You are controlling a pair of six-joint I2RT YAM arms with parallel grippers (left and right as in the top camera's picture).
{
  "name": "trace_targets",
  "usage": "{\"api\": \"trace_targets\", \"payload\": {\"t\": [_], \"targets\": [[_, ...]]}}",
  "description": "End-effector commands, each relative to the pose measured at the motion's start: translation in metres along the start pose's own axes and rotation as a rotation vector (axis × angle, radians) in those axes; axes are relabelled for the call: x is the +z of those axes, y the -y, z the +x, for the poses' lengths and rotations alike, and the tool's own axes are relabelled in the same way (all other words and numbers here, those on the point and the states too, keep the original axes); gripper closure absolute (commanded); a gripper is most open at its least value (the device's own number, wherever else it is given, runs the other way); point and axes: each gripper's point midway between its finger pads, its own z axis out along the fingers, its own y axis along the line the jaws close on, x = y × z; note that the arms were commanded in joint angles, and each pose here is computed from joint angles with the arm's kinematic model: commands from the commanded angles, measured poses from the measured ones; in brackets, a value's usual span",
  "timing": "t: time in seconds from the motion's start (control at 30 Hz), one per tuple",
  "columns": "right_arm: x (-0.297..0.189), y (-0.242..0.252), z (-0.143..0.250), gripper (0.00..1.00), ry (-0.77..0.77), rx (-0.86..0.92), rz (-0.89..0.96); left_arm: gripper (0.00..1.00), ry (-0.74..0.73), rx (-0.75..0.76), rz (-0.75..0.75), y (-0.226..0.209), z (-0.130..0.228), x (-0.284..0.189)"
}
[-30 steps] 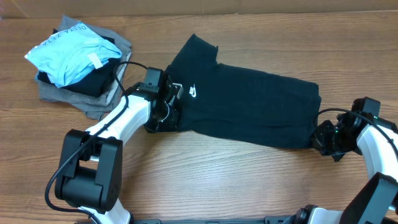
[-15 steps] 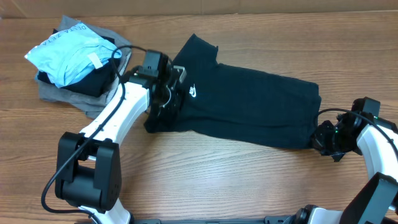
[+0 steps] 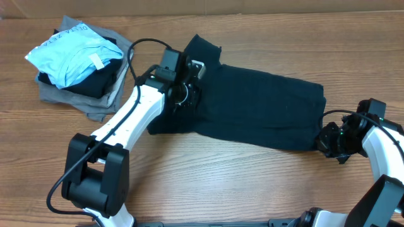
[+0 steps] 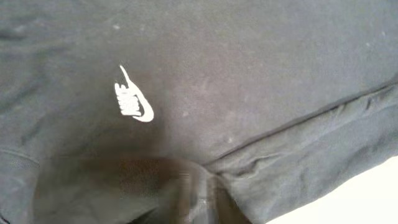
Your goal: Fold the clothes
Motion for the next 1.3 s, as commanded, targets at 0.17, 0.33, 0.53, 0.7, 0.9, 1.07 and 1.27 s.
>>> {"api": "trace_targets", "payload": {"t": [0.17, 0.33, 0.53, 0.7, 0.9, 1.07, 1.27], "targets": [[-0.006, -0.002, -0.008, 0.96, 0.029, -0.003, 0.0, 0.59, -0.167, -0.043, -0.139, -0.023, 0.039, -0.003], [-0.006, -0.002, -0.009, 0.96, 0.033, -0.005, -0.001, 0.59, -0.208, -0.037, -0.145, -0.02, 0.052, 0.0], [-0.006, -0.002, -0.009, 0.96, 0.033, -0.005, -0.001, 0.51, -0.196, -0.028, -0.173, -0.029, 0.06, 0.017], [-0.006, -0.002, -0.009, 0.96, 0.033, -0.005, -0.002, 0.68, -0.186, -0.027, -0.158, -0.031, 0.059, 0.032], [-0.006, -0.002, -0.009, 0.96, 0.033, -0.005, -0.002, 0.96, -0.123, -0.025, 0.012, 0.002, 0.031, 0.025], [-0.006, -0.002, -0.009, 0.96, 0.033, -0.005, -0.002, 0.94, -0.043, -0.011, 0.061, 0.014, -0.001, 0.015], [-0.006, -0.002, -0.009, 0.96, 0.033, -0.005, -0.002, 0.62, 0.015, 0.026, 0.07, 0.021, -0.015, 0.022]]}}
